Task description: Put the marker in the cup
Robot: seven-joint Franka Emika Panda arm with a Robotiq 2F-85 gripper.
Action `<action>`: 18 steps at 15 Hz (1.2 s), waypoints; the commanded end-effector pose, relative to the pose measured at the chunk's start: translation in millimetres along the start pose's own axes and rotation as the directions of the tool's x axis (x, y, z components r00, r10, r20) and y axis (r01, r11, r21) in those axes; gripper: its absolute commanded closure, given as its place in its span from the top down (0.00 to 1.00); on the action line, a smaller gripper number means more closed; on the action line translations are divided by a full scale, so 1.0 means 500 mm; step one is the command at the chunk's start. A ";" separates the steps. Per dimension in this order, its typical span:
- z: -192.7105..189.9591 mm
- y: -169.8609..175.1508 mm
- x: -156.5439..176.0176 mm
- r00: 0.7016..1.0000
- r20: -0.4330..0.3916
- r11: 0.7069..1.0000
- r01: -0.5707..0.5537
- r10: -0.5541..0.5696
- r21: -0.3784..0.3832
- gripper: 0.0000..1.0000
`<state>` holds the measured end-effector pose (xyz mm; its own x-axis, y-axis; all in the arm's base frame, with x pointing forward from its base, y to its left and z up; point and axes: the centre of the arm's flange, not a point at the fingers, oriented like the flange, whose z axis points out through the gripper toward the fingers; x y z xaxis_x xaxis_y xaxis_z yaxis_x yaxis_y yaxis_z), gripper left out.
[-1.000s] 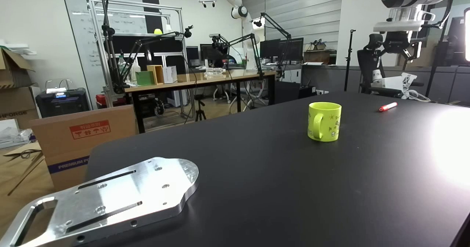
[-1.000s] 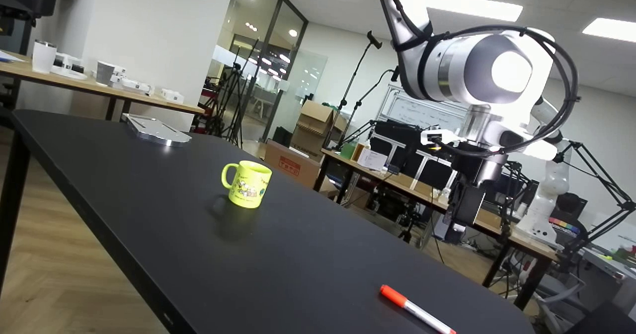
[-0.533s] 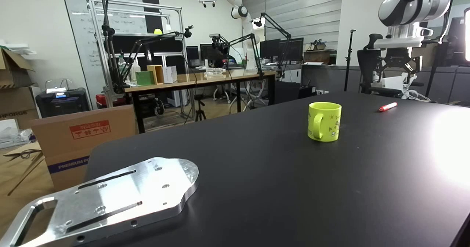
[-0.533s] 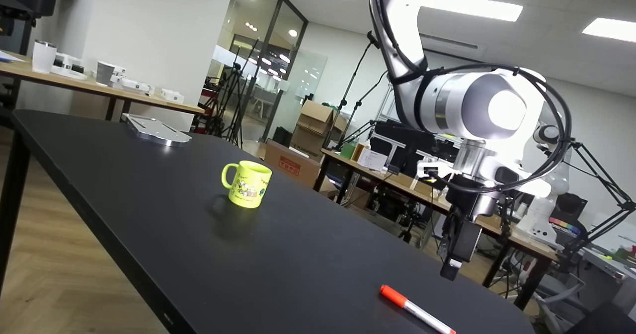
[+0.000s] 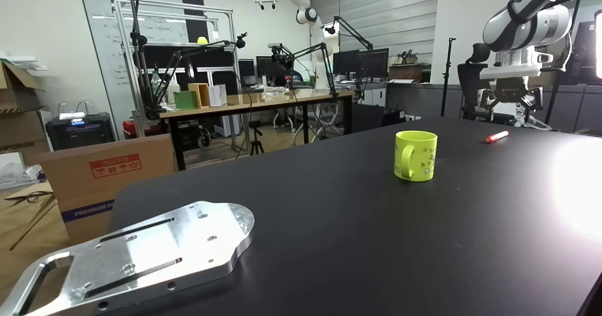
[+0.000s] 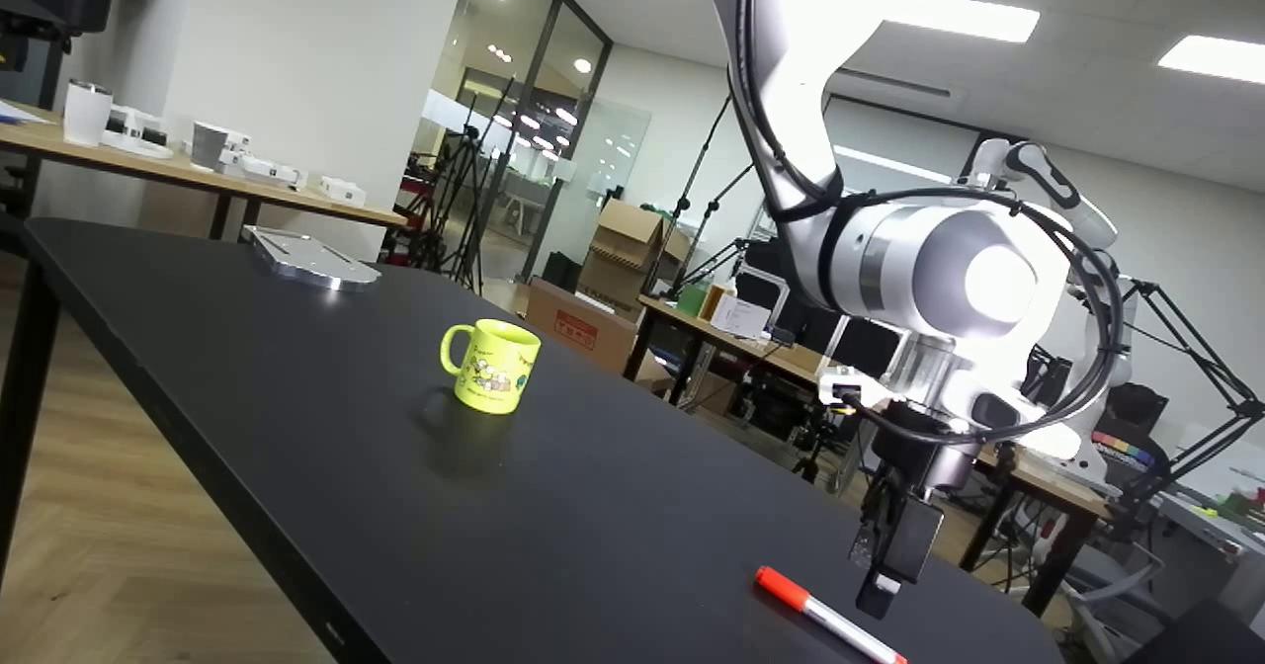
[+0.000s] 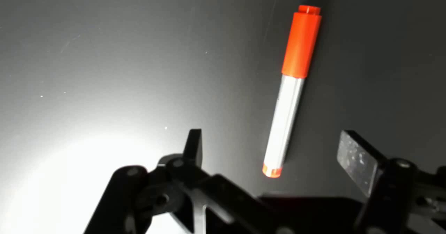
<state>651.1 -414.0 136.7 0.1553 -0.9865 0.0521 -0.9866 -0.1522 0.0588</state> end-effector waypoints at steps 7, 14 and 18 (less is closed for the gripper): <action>0.030 -0.061 0.008 0.998 -0.025 0.998 0.055 -0.055 -0.004 1.00; 0.036 -0.043 -0.020 0.997 -0.017 0.998 0.071 -0.071 -0.001 1.00; 0.037 -0.043 -0.019 0.997 -0.017 0.997 0.072 -0.072 -0.001 1.00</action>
<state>670.0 -402.4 116.8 0.2270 -0.9717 0.0650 -0.9728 -0.2230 0.0631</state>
